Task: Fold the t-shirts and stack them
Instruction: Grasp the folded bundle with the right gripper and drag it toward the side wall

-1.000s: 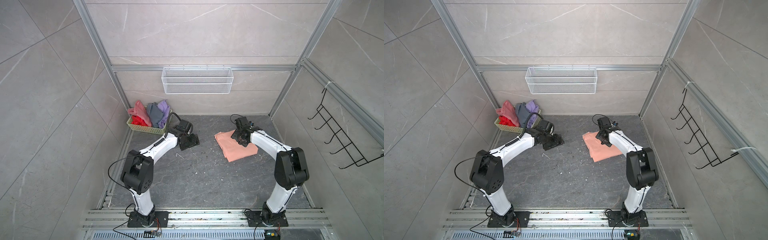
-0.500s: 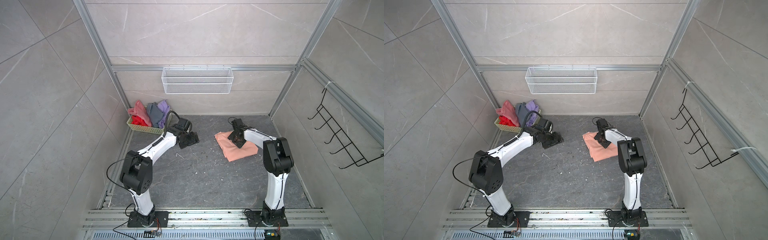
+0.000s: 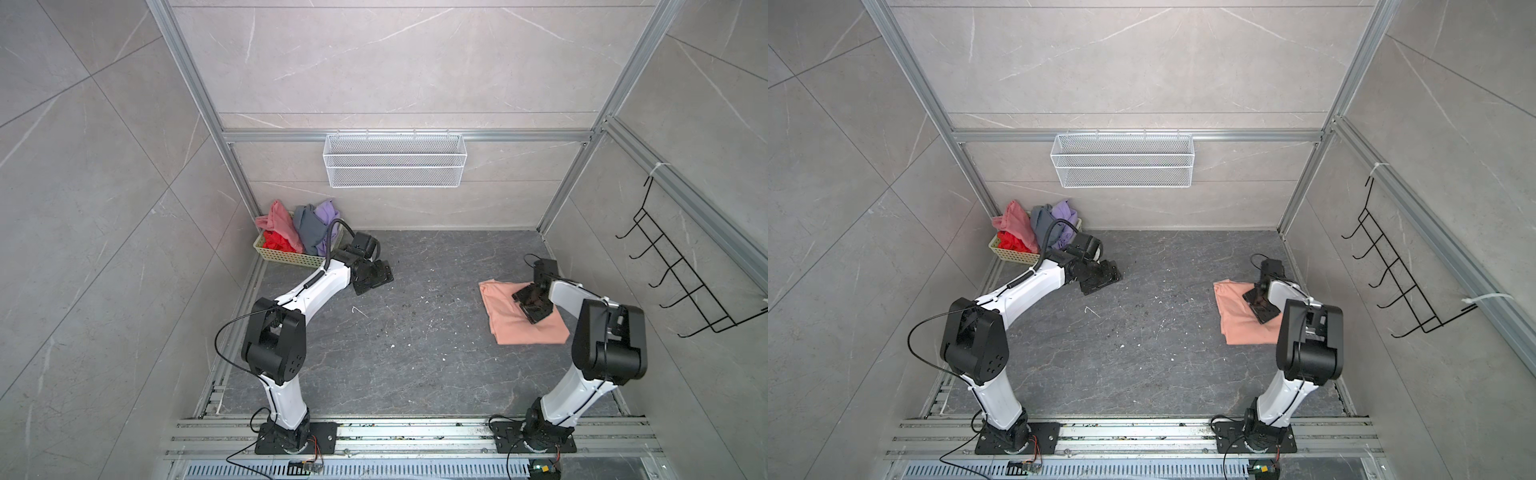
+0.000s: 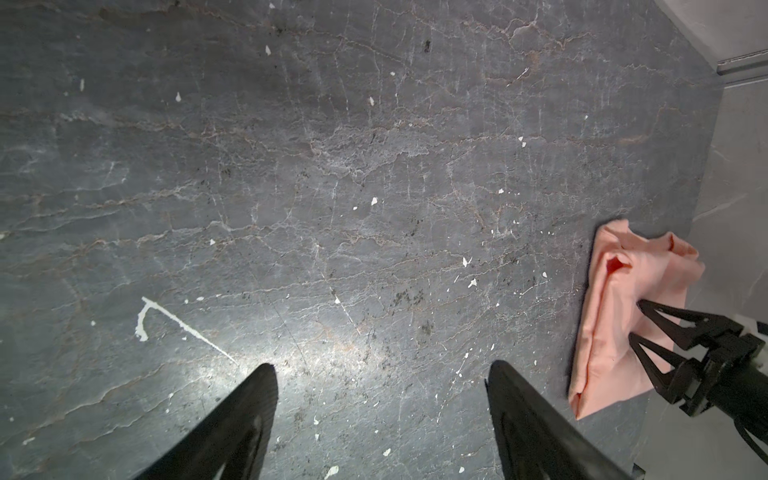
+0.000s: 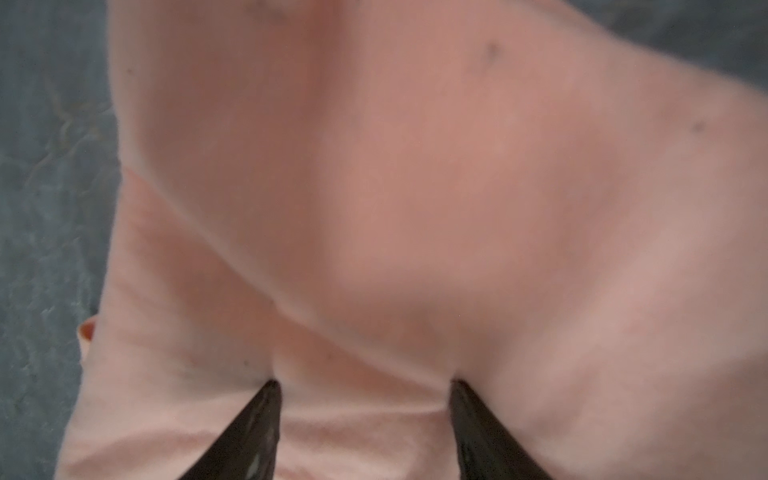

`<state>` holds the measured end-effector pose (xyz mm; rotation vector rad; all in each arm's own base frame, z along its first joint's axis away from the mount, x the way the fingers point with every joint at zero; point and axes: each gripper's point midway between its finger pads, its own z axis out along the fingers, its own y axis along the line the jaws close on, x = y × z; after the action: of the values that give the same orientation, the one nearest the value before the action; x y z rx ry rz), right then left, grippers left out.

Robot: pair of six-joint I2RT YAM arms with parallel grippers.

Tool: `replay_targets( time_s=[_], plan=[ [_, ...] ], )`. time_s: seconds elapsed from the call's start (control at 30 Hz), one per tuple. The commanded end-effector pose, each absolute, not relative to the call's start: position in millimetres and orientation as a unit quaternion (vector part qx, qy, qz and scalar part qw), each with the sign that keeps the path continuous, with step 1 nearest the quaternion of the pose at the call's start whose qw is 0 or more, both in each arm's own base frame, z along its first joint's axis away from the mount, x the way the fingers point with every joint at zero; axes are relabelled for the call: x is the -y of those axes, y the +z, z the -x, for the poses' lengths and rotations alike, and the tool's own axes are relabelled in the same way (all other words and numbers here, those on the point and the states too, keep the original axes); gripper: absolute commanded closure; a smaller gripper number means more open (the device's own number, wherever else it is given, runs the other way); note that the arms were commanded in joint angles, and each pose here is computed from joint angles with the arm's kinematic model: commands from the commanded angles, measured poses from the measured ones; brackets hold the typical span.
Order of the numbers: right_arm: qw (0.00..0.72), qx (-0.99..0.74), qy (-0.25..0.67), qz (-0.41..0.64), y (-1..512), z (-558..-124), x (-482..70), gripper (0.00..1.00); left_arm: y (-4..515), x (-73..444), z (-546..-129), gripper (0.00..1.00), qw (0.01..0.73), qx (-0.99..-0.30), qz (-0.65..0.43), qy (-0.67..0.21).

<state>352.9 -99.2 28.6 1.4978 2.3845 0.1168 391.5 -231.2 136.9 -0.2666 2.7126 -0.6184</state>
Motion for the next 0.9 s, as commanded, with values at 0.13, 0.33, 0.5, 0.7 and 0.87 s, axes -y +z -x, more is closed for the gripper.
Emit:
replay_targets(
  time_s=[0.13, 0.33, 0.5, 0.7, 0.87],
  plan=[
    [0.099, -0.84, 0.001, -0.533, 11, -278, 139, 0.34, 154, 230, -376, 0.18, 0.187, -0.944, 0.126, -0.242],
    [0.11, -0.829, -0.005, -0.549, 18, -250, 163, 0.34, 159, 229, -369, 0.18, 0.195, -0.942, 0.127, -0.24],
    [0.119, -0.837, -0.004, -0.535, 30, -250, 164, 0.34, 161, 227, -369, 0.18, 0.199, -0.942, 0.13, -0.237],
    [0.123, -0.838, -0.023, -0.53, 45, -245, 170, 0.33, 167, 229, -374, 0.18, 0.207, -0.941, 0.123, -0.237],
    [0.139, -0.84, -0.009, -0.524, 61, -252, 172, 0.33, 173, 233, -380, 0.18, 0.216, -0.94, 0.111, -0.24]
  ],
)
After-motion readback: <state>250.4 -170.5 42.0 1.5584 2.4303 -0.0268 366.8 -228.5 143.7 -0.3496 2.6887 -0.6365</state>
